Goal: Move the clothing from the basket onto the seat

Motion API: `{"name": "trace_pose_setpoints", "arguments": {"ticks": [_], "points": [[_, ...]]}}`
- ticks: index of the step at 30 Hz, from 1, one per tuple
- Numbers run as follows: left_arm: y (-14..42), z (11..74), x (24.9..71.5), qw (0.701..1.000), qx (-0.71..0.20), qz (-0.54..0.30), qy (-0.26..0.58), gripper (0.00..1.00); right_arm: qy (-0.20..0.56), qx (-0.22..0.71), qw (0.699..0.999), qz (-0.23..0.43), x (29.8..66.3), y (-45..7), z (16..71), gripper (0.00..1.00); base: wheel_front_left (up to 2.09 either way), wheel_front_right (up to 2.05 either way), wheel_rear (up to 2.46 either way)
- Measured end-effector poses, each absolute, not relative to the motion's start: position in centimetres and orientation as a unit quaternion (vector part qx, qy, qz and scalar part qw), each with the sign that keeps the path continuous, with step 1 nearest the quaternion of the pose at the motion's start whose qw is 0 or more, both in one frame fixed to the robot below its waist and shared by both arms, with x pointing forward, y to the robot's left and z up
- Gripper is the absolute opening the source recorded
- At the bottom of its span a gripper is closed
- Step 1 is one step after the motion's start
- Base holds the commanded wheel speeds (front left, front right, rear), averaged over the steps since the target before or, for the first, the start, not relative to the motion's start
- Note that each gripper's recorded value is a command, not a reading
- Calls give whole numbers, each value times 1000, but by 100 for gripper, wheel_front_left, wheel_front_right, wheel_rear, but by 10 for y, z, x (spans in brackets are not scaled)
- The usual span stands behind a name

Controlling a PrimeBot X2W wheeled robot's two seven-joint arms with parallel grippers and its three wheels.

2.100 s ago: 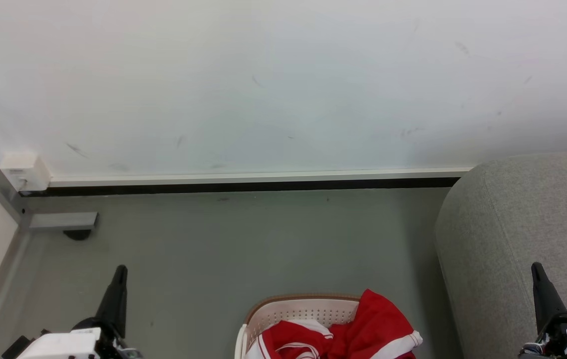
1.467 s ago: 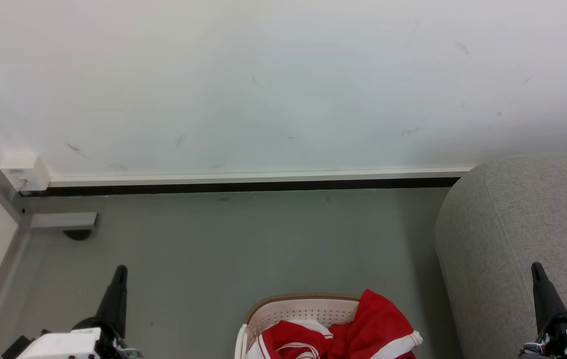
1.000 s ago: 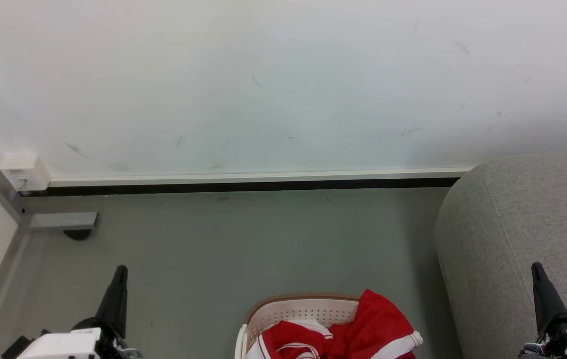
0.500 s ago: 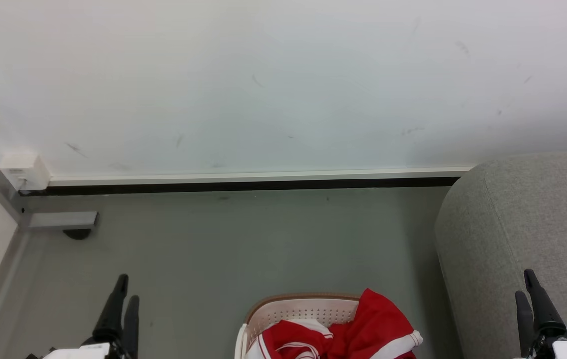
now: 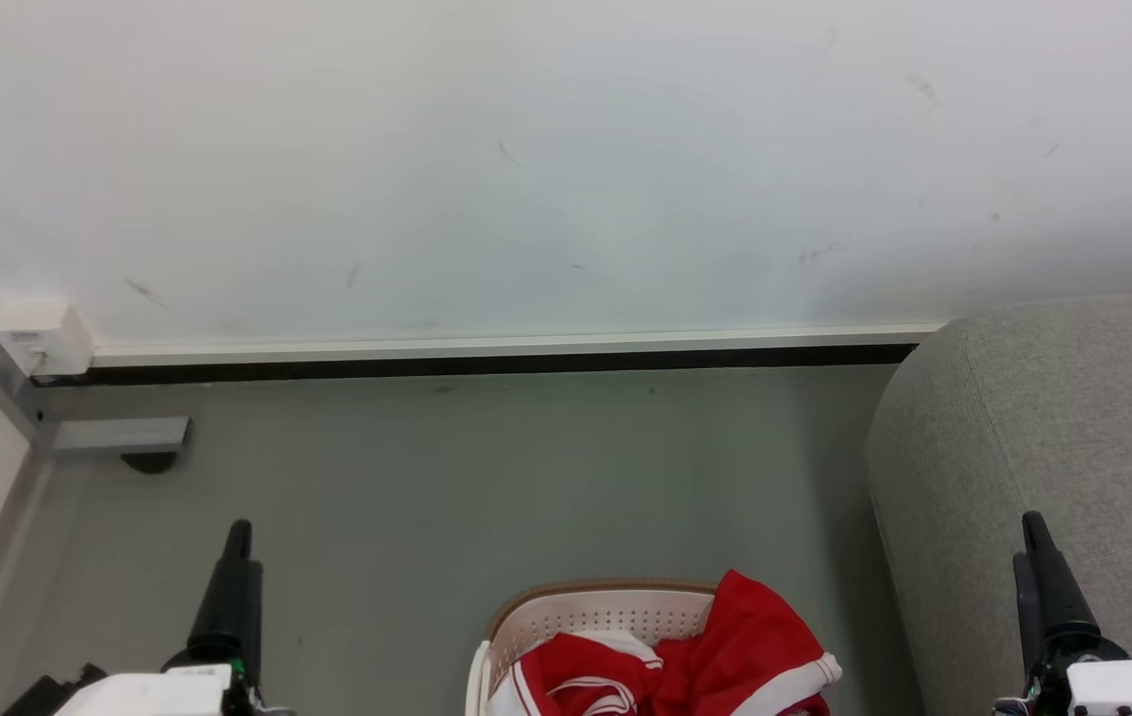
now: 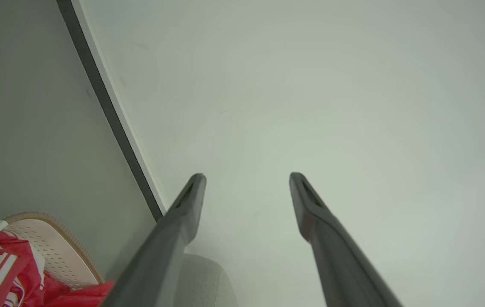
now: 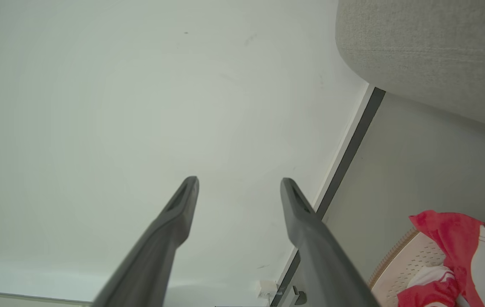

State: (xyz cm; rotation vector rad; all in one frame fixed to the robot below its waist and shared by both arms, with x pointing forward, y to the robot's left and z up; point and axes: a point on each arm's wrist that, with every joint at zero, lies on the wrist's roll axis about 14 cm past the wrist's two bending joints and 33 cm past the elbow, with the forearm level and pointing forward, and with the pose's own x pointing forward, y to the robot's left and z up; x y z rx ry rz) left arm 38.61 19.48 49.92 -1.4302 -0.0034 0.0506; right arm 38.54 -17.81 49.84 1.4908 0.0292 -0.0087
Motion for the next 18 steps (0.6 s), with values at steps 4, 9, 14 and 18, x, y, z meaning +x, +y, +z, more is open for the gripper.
{"name": "trace_pose_setpoints", "arguments": {"ticks": [4, 9, 14, 18], "points": [[197, 503, 387, 778, -628, 24, -10, 100, 8, 657, 754, 1, 388, -177, 503, 100, 0, 0, 0], [198, 510, 389, 806, -592, 21, -20, 100, 1, 621, 784, 7, 390, -176, 509, 100, 0, 0, 0], [197, 515, 390, 835, -549, 17, -27, 100, -6, 585, 811, 15, 391, -173, 514, 100, 0, 0, 0], [196, 519, 390, 858, -512, 12, -31, 100, -9, 555, 832, 20, 391, -172, 517, 100, 0, 0, 0]]}}
